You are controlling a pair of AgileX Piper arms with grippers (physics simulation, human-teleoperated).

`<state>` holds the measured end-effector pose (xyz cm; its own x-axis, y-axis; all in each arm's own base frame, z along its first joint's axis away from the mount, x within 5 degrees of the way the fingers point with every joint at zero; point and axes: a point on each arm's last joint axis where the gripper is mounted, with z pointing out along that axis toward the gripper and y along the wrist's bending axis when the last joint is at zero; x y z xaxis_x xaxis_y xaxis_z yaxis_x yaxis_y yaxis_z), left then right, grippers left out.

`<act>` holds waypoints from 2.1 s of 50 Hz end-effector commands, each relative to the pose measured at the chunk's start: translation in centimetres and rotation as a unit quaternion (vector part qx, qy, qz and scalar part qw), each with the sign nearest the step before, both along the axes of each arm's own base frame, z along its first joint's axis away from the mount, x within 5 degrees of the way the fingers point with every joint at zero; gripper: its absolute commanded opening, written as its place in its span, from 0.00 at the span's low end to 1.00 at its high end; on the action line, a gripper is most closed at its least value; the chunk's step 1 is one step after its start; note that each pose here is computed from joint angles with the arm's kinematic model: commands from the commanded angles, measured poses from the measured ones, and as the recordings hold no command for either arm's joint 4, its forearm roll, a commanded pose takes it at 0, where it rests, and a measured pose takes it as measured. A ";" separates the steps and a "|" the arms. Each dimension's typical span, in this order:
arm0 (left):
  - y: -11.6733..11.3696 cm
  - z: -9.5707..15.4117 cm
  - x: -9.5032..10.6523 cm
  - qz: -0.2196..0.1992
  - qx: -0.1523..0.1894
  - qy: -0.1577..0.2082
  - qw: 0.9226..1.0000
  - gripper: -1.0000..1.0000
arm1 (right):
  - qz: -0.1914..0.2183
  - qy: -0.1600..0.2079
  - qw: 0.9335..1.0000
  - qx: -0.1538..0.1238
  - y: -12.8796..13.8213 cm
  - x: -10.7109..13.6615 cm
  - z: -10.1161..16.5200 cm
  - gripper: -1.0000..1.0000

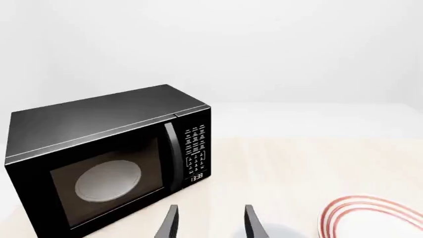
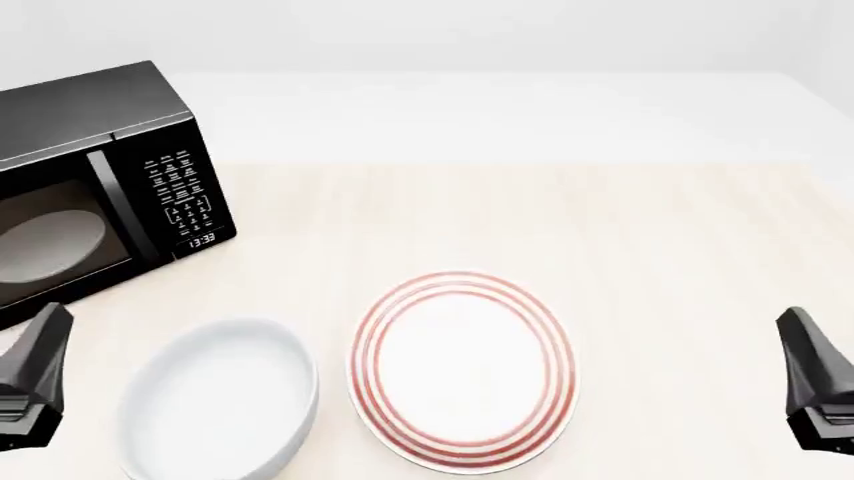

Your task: Open the microwave.

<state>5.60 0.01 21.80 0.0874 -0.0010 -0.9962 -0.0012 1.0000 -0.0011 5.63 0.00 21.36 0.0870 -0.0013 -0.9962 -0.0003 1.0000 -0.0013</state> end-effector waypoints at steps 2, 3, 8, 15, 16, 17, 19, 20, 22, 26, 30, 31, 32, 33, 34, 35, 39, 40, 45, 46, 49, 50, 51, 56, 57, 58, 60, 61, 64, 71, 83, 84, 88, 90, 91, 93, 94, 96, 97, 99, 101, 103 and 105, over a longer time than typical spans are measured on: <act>0.1 -0.2 0.0 0.007 -0.003 0.000 1.000 1.00 | 0.000 0.000 1.000 -0.002 0.0 0.0 0.1 1.00; 0.1 -0.4 0.0 0.007 -0.002 0.000 1.000 1.00 | 0.000 0.000 1.000 -0.002 0.0 0.0 0.1 1.00; 0.2 1.1 0.0 0.014 0.005 0.002 1.000 1.00 | 0.000 0.000 1.000 -0.001 0.0 0.0 0.1 1.00; 0.4 1.0 0.7 0.033 0.012 0.019 0.999 1.00 | 0.000 0.000 1.000 -0.001 0.0 0.0 0.1 1.00; 0.4 0.6 0.8 0.031 -0.011 0.012 0.999 1.00 | 0.000 0.000 1.000 -0.001 0.0 0.0 0.1 1.00; 0.4 0.6 0.8 0.031 -0.011 0.012 0.999 1.00 | 0.000 0.000 1.000 -0.001 0.0 0.0 0.1 1.00; 0.3 1.8 1.6 0.019 -0.004 0.013 1.000 1.00 | 0.000 0.000 1.000 -0.001 0.0 0.0 0.1 1.00; 0.3 1.9 1.7 0.019 -0.005 0.012 1.000 1.00 | 0.000 0.000 1.000 -0.001 0.0 0.0 0.1 1.00; 0.2 2.1 2.0 0.015 -0.005 0.013 1.000 1.00 | 0.000 0.000 1.000 -0.001 0.0 0.0 0.1 1.00; 0.3 2.5 2.8 0.020 -0.003 0.012 1.000 1.00 | 0.000 0.000 1.000 -0.001 0.0 0.0 0.1 1.00; 0.4 2.7 3.1 0.023 -0.008 0.009 1.000 1.00 | 0.000 0.000 1.000 -0.001 0.0 0.0 0.1 1.00; 0.4 2.8 3.2 0.024 -0.011 0.008 1.000 1.00 | 0.000 0.000 1.000 -0.002 0.0 0.0 0.1 1.00; 0.5 2.9 3.3 0.024 -0.012 0.007 1.000 1.00 | 0.000 0.000 1.000 -0.002 0.0 0.0 0.1 1.00; 0.5 2.9 3.4 0.025 -0.013 0.008 1.000 1.00 | 0.000 0.000 1.000 -0.002 0.0 0.0 0.1 1.00; 0.5 2.8 3.6 0.026 -0.015 0.008 1.000 1.00 | 0.000 0.000 1.000 -0.002 0.0 0.0 0.1 1.00; 0.7 1.7 3.9 0.034 -0.015 0.011 0.999 1.00 | 0.000 0.000 1.000 -0.002 0.0 0.0 0.1 1.00; 0.9 2.6 4.6 0.043 -0.016 0.015 0.999 1.00 | 0.000 0.000 1.000 -0.002 0.0 0.0 0.1 1.00; 1.0 2.7 5.2 0.045 -0.017 0.017 0.999 1.00 | 0.000 0.000 1.000 -0.002 0.0 0.0 0.1 1.00; 1.1 3.0 6.4 0.046 -0.015 0.021 0.999 1.00 | 0.000 0.000 1.000 -0.002 0.0 0.0 0.1 1.00; 1.1 3.0 6.5 0.046 -0.016 0.021 0.999 1.00 | 0.000 0.000 1.000 -0.002 0.0 0.0 0.1 1.00; 1.2 3.0 7.2 0.047 -0.016 0.022 0.999 1.00 | 0.000 0.000 1.000 -0.002 0.0 0.0 0.1 1.00; 1.2 3.0 7.3 0.047 -0.016 0.023 0.999 1.00 | 0.000 0.000 1.000 -0.002 0.0 0.0 0.1 1.00; 1.2 2.9 7.7 0.045 -0.015 0.024 0.999 1.00 | 0.000 0.000 1.000 -0.002 0.0 0.0 0.1 1.00; 1.3 2.7 8.9 0.044 -0.020 0.027 0.998 1.00 | 0.000 0.000 1.000 -0.002 0.0 0.0 0.1 1.00; 1.3 2.8 9.0 0.044 -0.021 0.028 0.998 1.00 | 0.001 0.000 1.000 -0.002 0.0 0.0 0.1 1.00; 1.4 2.7 9.3 0.044 -0.021 0.030 0.998 1.00 | 0.001 0.000 1.000 -0.002 0.0 0.0 0.1 1.00; 1.4 2.6 9.6 0.044 -0.021 0.032 0.998 1.00 | 0.000 0.000 1.000 -0.002 0.0 0.0 0.1 1.00; 1.4 2.6 9.8 0.044 -0.021 0.034 0.998 1.00 | 0.000 0.000 1.000 -0.001 0.0 0.0 0.1 1.00; 1.7 2.3 10.5 0.051 -0.023 0.040 0.998 1.00 | 0.000 0.000 1.000 -0.002 0.0 0.0 0.1 1.00; 1.8 1.8 11.6 0.051 -0.024 0.048 0.997 1.00 | 0.001 0.000 1.000 -0.002 0.0 0.0 0.1 1.00; 2.2 0.7 13.0 0.058 -0.029 0.061 0.996 1.00 | 0.000 0.000 1.000 -0.002 0.0 0.0 0.1 1.00; 2.3 0.7 13.1 0.060 -0.029 0.061 0.996 1.00 | 0.000 0.000 1.000 -0.002 0.0 0.0 0.1 1.00; 2.6 0.5 13.4 0.068 -0.029 0.064 0.995 1.00 | 0.000 0.000 1.000 -0.002 0.0 0.0 0.1 1.00; 2.8 0.3 13.4 0.073 -0.031 0.064 0.995 1.00 | 0.000 0.000 1.000 -0.002 0.0 0.0 0.1 1.00; 2.8 0.3 13.4 0.073 -0.031 0.064 0.995 1.00 | 0.000 0.000 1.000 -0.002 0.0 0.0 0.1 1.00; 2.9 0.2 13.5 0.074 -0.030 0.064 0.995 1.00 | 0.001 0.000 1.000 -0.002 0.0 0.0 0.1 1.00; 3.0 0.1 13.4 0.077 -0.030 0.063 0.995 1.00 | 0.000 0.000 1.000 -0.001 0.0 0.0 0.1 1.00; 3.1 0.0 13.5 0.079 -0.032 0.063 0.994 1.00 | 0.000 0.000 1.000 -0.002 0.0 0.0 0.1 1.00; 3.1 -0.1 13.5 0.080 -0.032 0.063 0.994 1.00 | 0.000 0.000 1.000 -0.002 0.0 0.0 0.1 1.00; 3.2 -0.2 13.6 0.082 -0.033 0.063 0.994 1.00 | 0.000 0.000 1.000 -0.002 0.0 0.0 0.1 1.00; 3.3 -0.3 13.9 0.083 -0.033 0.063 0.994 1.00 | 0.000 0.000 1.000 -0.002 0.0 0.0 0.1 1.00; 3.4 -0.7 14.1 0.084 -0.035 0.064 0.994 1.00 | 0.000 0.000 1.000 -0.002 0.0 0.0 0.1 1.00; 3.6 -1.0 14.2 0.088 -0.034 0.066 0.993 1.00 | 0.000 0.000 1.000 -0.002 0.0 0.0 0.1 1.00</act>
